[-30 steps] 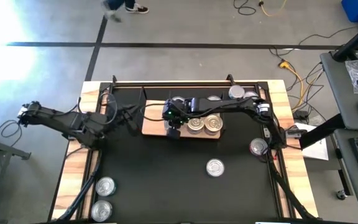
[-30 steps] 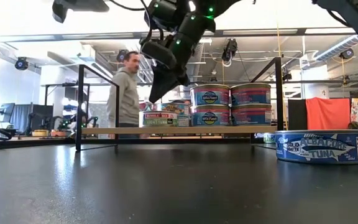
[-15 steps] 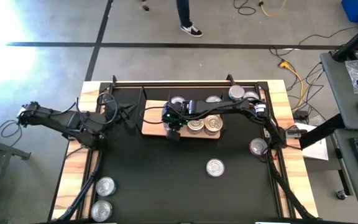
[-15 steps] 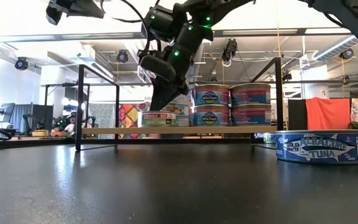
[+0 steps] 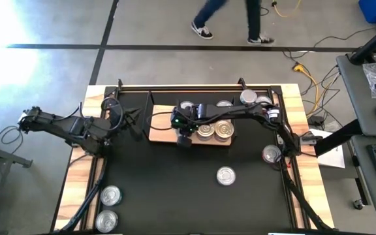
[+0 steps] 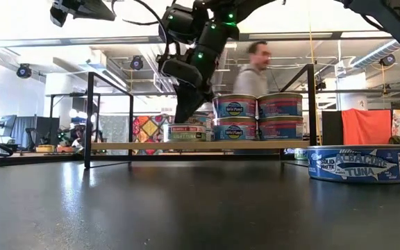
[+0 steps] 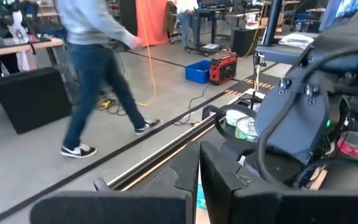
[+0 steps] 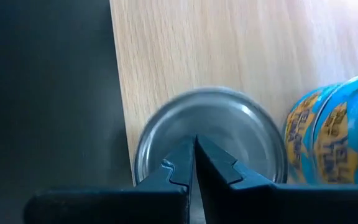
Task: Stack canned seafood by type on shelf
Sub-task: Put the bottom right green and white tuna can on the shelf, then stack the bottom left light blue tuna can on the light blue tuna can
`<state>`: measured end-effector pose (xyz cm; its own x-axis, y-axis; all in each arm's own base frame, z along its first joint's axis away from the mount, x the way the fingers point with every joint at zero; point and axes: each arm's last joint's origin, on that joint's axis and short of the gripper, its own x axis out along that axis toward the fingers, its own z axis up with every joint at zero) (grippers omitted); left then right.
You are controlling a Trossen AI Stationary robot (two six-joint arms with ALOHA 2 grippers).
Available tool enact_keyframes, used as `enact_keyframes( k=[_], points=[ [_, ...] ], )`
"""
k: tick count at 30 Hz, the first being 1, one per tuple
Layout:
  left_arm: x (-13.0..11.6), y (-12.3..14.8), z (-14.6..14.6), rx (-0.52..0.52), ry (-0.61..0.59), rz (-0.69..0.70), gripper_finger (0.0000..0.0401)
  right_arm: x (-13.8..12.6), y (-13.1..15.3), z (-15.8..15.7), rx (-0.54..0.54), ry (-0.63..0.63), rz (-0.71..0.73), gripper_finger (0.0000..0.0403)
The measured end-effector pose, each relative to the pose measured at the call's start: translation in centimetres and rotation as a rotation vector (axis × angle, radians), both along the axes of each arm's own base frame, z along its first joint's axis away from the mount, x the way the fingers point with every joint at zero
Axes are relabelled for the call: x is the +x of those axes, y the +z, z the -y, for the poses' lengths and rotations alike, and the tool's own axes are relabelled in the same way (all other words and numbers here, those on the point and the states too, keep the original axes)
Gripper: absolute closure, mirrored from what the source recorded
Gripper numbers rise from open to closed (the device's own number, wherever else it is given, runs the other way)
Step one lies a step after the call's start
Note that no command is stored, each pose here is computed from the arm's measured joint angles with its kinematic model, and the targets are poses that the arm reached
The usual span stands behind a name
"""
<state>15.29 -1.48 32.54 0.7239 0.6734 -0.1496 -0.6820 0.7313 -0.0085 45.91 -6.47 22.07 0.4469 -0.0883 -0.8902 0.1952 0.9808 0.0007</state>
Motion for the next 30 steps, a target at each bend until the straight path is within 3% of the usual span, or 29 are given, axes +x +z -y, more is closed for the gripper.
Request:
enact_keyframes(
  k=[4,9,17,23,30],
  points=[
    [-0.1,0.1,0.0,0.031,-0.008,-0.027,0.0401,0.2,2.3,0.0,-0.007,0.000,0.045,0.0391],
    [-0.3,1.0,-0.1,0.046,-0.019,-0.018,0.0401,-0.6,7.8,-0.3,-0.064,-0.030,0.155,0.0390],
    [-0.7,2.7,-0.2,0.110,-0.032,-0.028,0.0401,-5.0,16.8,-1.7,-0.142,-0.170,0.268,0.0390],
    [0.1,2.9,-0.6,0.162,-0.090,-0.062,0.0401,-9.6,18.6,-0.4,-0.179,-0.413,0.146,0.0390],
    [2.3,1.8,-3.5,0.207,-0.064,-0.202,0.0401,-13.3,19.2,4.7,-0.118,-0.656,0.065,0.0390]
  ],
)
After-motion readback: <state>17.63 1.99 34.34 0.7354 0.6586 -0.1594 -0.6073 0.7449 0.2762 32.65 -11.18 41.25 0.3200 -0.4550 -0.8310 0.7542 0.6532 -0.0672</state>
